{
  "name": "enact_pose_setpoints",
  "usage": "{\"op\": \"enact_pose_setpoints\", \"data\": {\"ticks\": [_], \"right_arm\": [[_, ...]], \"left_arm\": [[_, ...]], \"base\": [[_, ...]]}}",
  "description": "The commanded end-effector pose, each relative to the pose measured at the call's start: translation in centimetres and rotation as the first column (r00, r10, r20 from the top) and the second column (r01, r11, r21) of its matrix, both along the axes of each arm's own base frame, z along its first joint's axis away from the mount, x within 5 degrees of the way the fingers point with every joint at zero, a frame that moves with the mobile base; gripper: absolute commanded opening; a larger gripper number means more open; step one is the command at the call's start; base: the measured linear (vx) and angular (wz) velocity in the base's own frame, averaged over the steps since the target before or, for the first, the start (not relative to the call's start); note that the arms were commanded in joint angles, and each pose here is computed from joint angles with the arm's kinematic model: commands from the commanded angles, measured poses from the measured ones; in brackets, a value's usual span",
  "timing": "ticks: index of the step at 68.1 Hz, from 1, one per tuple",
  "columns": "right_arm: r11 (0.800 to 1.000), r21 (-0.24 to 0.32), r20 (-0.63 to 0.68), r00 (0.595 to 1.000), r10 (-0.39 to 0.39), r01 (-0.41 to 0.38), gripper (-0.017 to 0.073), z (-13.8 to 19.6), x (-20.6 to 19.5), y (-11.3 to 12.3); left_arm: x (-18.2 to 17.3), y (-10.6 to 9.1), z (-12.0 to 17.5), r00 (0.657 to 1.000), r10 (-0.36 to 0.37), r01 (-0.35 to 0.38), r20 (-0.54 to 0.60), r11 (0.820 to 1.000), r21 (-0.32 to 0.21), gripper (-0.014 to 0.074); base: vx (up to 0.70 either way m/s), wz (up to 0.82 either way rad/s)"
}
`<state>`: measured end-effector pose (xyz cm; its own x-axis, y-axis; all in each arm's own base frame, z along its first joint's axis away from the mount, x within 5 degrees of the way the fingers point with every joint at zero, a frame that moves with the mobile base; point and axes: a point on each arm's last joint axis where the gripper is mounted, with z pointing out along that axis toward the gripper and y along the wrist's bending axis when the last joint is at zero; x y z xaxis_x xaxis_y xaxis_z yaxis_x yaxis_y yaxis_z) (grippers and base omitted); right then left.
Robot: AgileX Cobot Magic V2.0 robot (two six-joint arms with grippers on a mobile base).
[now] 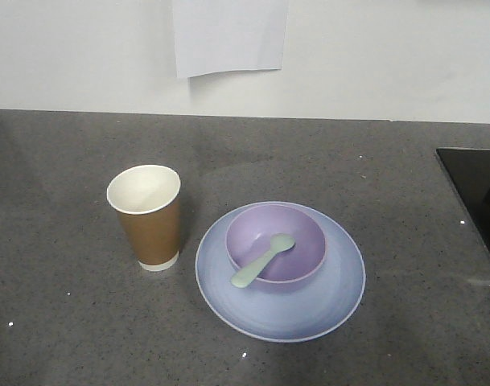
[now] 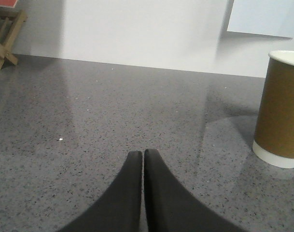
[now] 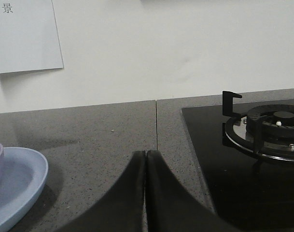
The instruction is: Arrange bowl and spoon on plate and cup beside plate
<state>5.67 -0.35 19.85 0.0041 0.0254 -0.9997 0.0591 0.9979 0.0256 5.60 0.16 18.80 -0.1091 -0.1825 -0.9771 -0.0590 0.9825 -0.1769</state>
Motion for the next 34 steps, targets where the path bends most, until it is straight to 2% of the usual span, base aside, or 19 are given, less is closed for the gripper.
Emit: {"op": "enact_pose_setpoints", "data": {"ticks": [1, 34], "right_arm": [[1.0, -0.025, 0.061, 0.998, -0.003, 0.005, -0.0005, 0.09, -0.04, 0.0], [1.0, -0.025, 0.061, 0.998, -0.003, 0.005, -0.0005, 0.09, -0.04, 0.0]], "left_arm": [[0.04, 0.0, -0.29, 0.998, -0.001, 0.002, 0.058, 1.0, -0.014, -0.0007], [0.04, 0.0, -0.29, 0.998, -0.001, 0.002, 0.058, 1.0, -0.014, -0.0007]], "base": [[0.0, 0.0], [0.0, 0.0]]}}
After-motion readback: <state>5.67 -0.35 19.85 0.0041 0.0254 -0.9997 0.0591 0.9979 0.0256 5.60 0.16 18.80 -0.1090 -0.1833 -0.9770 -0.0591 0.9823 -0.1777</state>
